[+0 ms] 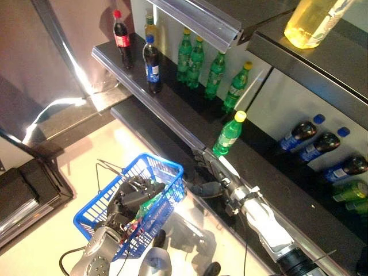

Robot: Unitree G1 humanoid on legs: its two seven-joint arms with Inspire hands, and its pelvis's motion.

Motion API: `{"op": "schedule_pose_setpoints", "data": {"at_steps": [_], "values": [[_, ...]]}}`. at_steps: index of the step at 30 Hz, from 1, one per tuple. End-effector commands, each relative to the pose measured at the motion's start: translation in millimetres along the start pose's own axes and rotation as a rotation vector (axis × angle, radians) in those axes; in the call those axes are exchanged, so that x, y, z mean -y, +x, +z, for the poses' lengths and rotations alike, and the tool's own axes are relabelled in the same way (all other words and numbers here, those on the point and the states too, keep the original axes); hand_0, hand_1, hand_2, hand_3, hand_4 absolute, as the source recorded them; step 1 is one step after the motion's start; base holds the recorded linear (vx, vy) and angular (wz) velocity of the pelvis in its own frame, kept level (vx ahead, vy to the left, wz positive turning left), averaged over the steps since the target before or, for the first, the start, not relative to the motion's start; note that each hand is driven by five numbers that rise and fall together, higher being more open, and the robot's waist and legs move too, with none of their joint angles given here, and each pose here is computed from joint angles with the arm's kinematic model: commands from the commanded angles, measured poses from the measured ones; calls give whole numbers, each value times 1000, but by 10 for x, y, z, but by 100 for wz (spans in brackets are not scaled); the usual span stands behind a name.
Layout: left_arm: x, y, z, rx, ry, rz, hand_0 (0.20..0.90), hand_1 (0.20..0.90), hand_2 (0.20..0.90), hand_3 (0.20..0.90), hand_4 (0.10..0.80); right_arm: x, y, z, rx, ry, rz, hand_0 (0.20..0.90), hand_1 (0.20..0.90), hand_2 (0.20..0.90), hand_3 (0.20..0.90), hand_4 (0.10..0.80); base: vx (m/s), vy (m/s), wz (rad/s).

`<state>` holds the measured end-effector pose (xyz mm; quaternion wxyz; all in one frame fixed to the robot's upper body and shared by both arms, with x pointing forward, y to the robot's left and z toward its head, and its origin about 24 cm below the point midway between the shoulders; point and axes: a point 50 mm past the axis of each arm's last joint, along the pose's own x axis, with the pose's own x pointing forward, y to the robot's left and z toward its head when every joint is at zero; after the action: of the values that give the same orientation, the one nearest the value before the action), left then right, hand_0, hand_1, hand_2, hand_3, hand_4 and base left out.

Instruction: Pick up the drink and place into the basket.

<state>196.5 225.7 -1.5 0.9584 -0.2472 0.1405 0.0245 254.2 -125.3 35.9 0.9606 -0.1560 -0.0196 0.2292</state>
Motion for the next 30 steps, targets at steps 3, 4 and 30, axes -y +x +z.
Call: {"op": "schedule_pose_setpoints", "data": {"at_steps": [3, 4, 30], "values": [[325, 56, 955, 623, 72, -159, 300, 300, 300, 200, 100, 60, -104, 154, 142, -8, 31, 900, 900, 900, 900, 800, 1, -11, -9], [307, 61, 947, 619, 74, -147, 300, 300, 300, 200, 100, 62, -109, 143, 137, -6, 30, 900, 900, 900, 900, 800, 13, -19, -8], [-782, 77, -34, 166, 176, 331, 300, 300, 300, 200, 100, 180, -623, -779, -294, 5, -112, 900, 900, 900, 900, 800, -2, -7, -13]]}}
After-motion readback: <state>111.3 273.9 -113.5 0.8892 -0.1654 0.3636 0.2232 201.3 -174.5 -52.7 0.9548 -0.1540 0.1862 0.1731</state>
